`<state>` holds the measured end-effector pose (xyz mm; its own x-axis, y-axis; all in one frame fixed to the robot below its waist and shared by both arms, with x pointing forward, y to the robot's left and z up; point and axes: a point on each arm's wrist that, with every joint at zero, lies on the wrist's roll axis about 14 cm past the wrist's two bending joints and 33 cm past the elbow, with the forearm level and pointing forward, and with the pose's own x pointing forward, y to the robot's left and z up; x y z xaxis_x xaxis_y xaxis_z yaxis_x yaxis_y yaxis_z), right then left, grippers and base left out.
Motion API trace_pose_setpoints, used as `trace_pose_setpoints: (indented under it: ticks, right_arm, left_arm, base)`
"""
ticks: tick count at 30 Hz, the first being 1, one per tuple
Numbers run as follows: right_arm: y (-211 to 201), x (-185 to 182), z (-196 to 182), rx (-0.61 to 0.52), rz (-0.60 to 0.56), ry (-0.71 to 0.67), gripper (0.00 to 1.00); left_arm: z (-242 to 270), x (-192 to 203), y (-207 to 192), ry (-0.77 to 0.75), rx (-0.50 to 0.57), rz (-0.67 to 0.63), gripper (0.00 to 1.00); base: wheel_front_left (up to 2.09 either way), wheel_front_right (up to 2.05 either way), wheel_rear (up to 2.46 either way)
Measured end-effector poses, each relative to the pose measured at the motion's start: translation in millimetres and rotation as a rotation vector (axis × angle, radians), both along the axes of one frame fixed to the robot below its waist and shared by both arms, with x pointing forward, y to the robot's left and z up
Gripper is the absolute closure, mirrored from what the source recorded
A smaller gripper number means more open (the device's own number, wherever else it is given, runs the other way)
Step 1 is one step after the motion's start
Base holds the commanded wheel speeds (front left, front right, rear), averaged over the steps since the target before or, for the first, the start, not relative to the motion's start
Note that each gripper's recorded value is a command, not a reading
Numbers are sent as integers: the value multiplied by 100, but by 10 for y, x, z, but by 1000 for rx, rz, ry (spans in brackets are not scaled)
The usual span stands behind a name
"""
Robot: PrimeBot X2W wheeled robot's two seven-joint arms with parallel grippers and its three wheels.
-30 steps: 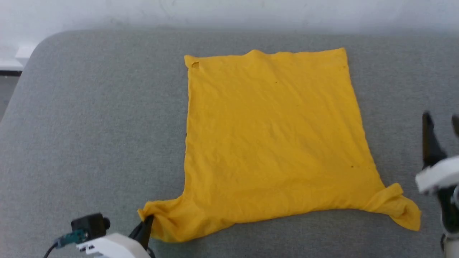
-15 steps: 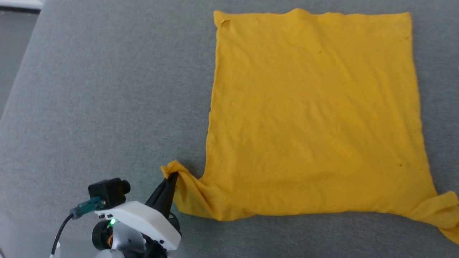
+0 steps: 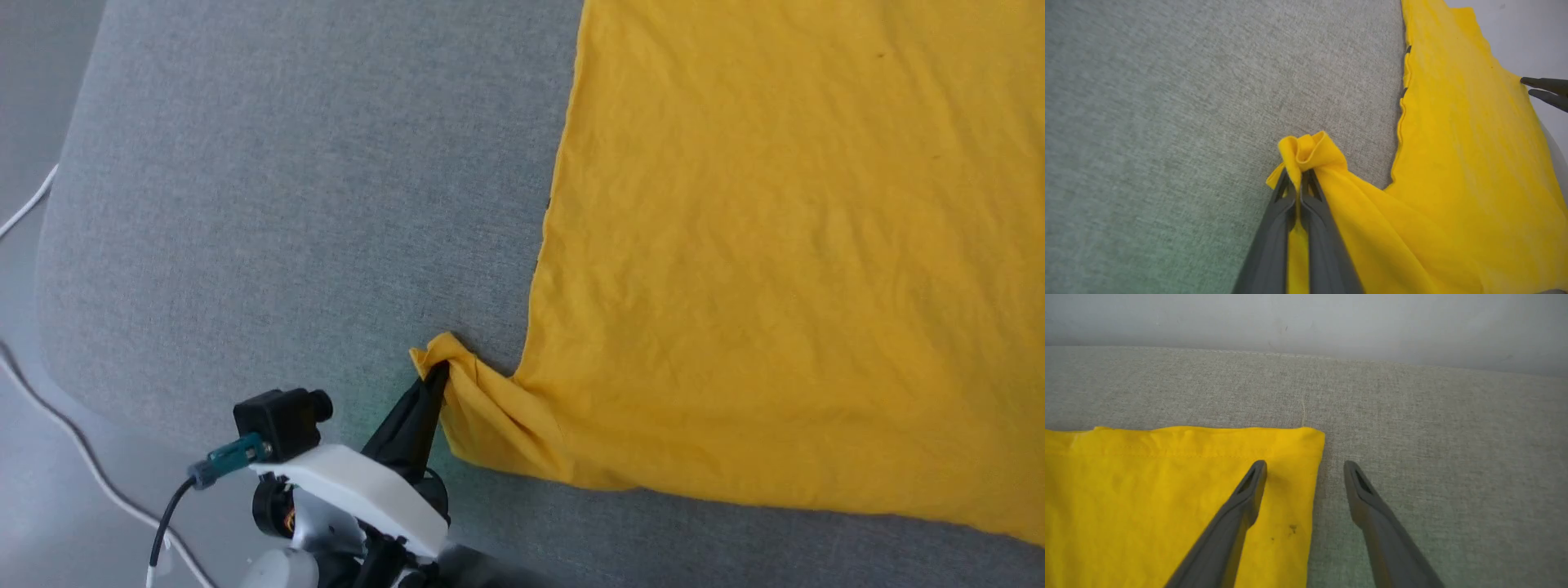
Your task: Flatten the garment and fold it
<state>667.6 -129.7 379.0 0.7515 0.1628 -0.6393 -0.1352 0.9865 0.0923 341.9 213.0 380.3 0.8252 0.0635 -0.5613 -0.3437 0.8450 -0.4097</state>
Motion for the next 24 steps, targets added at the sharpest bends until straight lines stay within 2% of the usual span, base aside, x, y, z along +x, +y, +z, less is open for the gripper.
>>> trace_pose_setpoints:
  ticks: [5,6,8,9,10,13,17,24]
  right_arm:
    - [27,62,-214,-32,7,79,1]
    - [28,77,-225,-36,7,86,38]
    - [25,89,-247,-52,11,97,81]
    - [24,90,-240,-59,12,99,95]
    - [27,85,-230,-65,17,100,100]
    - [39,45,-188,-83,34,76,100]
    - [-10,-52,-112,-89,45,-39,100]
    - [-182,-313,371,-9,-20,-411,100]
  left_arm:
    - [-65,14,55,12,15,13,100]
    - [-73,14,57,12,16,13,100]
    - [-86,16,60,13,13,18,100]
    - [-86,16,61,13,12,20,100]
    - [-84,16,59,12,11,20,100]
    - [-74,13,56,8,9,18,100]
    - [-46,2,53,0,7,13,100]
    - [8,-175,128,24,23,18,100]
  base:
    - [0,0,0]
    - [0,0,0]
    - [0,0,0]
    - [0,0,0]
    - [0,0,0]
    - [0,0,0]
    - [0,0,0]
    - [0,0,0]
